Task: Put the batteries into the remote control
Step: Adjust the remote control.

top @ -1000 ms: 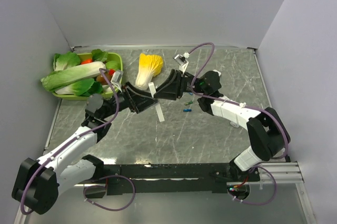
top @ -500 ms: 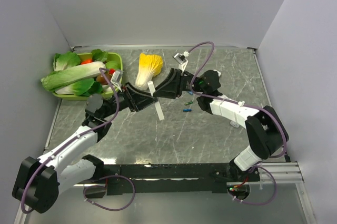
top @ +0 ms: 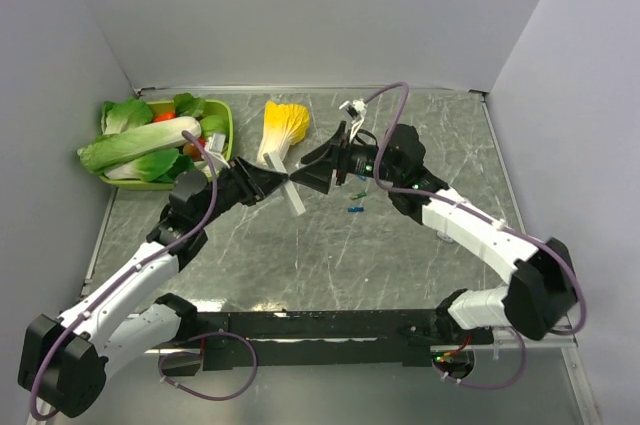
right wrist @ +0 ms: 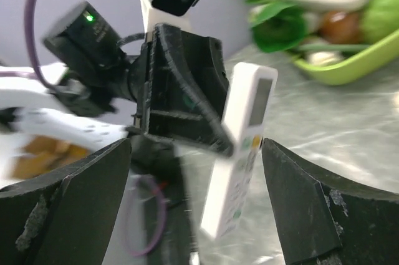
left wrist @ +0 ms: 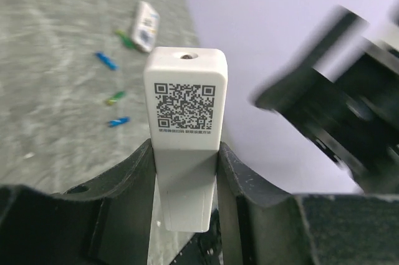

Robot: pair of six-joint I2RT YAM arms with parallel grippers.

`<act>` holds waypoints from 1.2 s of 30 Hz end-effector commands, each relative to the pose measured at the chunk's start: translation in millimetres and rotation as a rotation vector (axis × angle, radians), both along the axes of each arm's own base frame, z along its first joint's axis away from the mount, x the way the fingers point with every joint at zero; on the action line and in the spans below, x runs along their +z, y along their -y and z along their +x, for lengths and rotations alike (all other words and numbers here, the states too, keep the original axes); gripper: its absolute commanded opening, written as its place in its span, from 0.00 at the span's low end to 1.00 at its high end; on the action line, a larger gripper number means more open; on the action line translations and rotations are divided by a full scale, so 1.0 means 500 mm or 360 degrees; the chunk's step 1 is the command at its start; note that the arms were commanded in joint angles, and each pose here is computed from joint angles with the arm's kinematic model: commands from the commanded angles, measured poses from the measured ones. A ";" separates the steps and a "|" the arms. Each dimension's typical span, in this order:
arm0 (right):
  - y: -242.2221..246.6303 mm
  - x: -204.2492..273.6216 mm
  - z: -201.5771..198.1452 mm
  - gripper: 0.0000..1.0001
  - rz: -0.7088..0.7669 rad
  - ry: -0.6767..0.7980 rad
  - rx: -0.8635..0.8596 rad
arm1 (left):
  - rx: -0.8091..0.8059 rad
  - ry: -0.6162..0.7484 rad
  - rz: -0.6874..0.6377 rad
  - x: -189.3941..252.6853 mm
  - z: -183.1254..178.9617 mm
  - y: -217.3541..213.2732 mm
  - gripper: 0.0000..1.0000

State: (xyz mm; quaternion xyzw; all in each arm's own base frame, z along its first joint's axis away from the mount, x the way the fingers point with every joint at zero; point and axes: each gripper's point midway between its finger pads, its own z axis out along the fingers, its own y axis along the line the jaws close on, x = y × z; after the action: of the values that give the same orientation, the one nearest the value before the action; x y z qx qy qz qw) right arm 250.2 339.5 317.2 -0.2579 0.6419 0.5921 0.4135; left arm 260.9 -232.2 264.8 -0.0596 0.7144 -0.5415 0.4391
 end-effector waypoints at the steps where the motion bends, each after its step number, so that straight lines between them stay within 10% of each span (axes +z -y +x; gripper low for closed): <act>1: 0.022 -0.032 0.022 0.92 -0.0334 0.0283 -0.0349 | 0.0347 -0.0173 0.0046 -0.004 0.047 -0.054 0.01; 20: -0.071 -0.196 0.026 0.85 -0.0716 0.0259 -0.0560 | 0.0522 -0.0386 -0.0043 -0.004 0.071 -0.072 0.01; 23: -0.086 -0.206 0.024 0.74 -0.0715 0.0244 -0.0539 | 0.0520 -0.0372 -0.0045 0.001 0.070 -0.074 0.01; 28: -0.095 -0.197 0.014 0.26 -0.0674 0.0238 -0.0496 | 0.0495 -0.0363 -0.0054 -0.004 0.063 -0.071 0.02; 31: -0.089 -0.177 0.010 0.01 -0.0638 0.0239 -0.0489 | 0.0475 -0.0309 -0.0059 -0.002 0.058 -0.072 0.23; 36: -0.065 -0.140 0.004 0.00 -0.0532 0.0152 -0.0429 | 0.0402 -0.0123 -0.0115 0.010 0.038 -0.081 0.70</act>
State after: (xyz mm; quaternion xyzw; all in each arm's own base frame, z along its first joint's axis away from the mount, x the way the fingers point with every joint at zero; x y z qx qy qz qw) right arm 250.1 376.4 190.7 -0.2820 0.7754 0.3492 0.4442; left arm 288.4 -192.1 239.8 -0.2310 0.7433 -0.4573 0.4302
